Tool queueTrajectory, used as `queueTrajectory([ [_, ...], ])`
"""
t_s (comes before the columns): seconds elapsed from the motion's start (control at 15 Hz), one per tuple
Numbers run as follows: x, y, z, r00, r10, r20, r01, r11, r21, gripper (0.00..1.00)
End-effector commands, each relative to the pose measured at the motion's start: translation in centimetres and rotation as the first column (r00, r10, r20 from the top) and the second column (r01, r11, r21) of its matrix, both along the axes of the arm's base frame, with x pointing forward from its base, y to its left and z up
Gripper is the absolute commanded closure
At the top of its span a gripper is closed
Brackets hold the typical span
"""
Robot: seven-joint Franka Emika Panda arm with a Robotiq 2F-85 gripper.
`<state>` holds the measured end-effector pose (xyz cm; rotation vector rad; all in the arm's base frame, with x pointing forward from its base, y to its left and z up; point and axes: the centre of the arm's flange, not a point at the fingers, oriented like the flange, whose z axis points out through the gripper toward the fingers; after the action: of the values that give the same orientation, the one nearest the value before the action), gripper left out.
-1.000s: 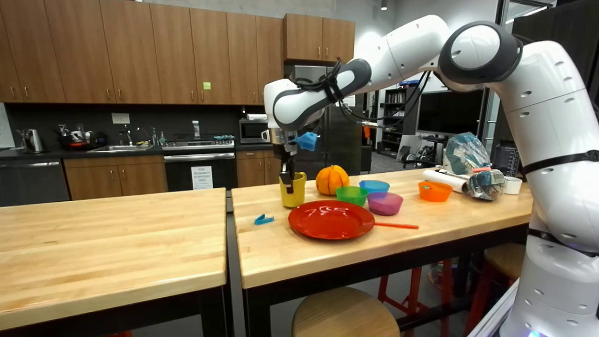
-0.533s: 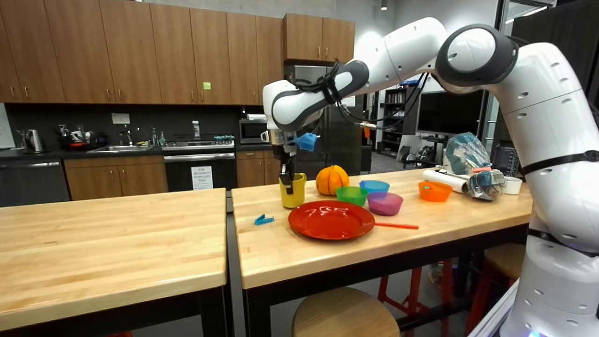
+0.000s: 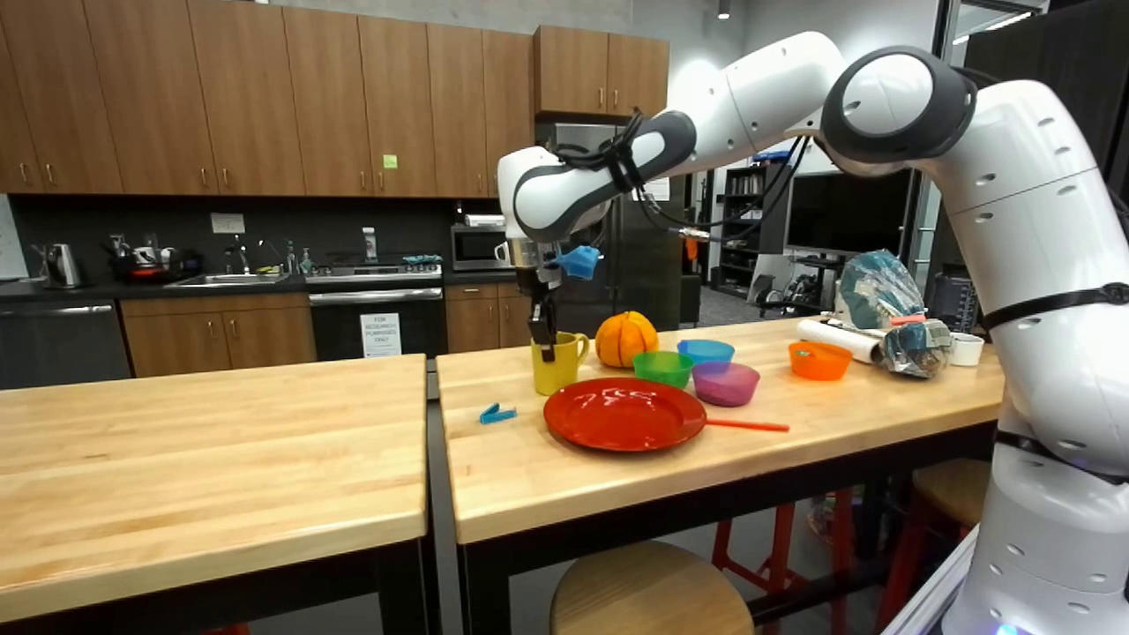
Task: Move the yellow cup to the left
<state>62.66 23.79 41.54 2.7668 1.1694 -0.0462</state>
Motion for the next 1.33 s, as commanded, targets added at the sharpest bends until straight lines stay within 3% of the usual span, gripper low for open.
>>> queueTrajectory([
  [0.0,0.1,-1.2,2.3,1.0,-0.02,0.013,0.02,1.0,0.013,0.43],
  [0.13,-0.1,-1.9,3.5,0.999,-0.031,0.029,0.031,0.999,0.026,0.32],
  [0.4,-1.0,-4.9,7.0,0.996,-0.074,0.045,0.071,0.995,0.064,0.01],
  [0.8,-3.5,-11.5,11.6,0.979,-0.204,0.009,0.2,0.967,0.16,0.0],
  [1.27,-8.4,-20.3,13.2,0.916,-0.4,-0.033,0.395,0.884,0.25,0.0],
])
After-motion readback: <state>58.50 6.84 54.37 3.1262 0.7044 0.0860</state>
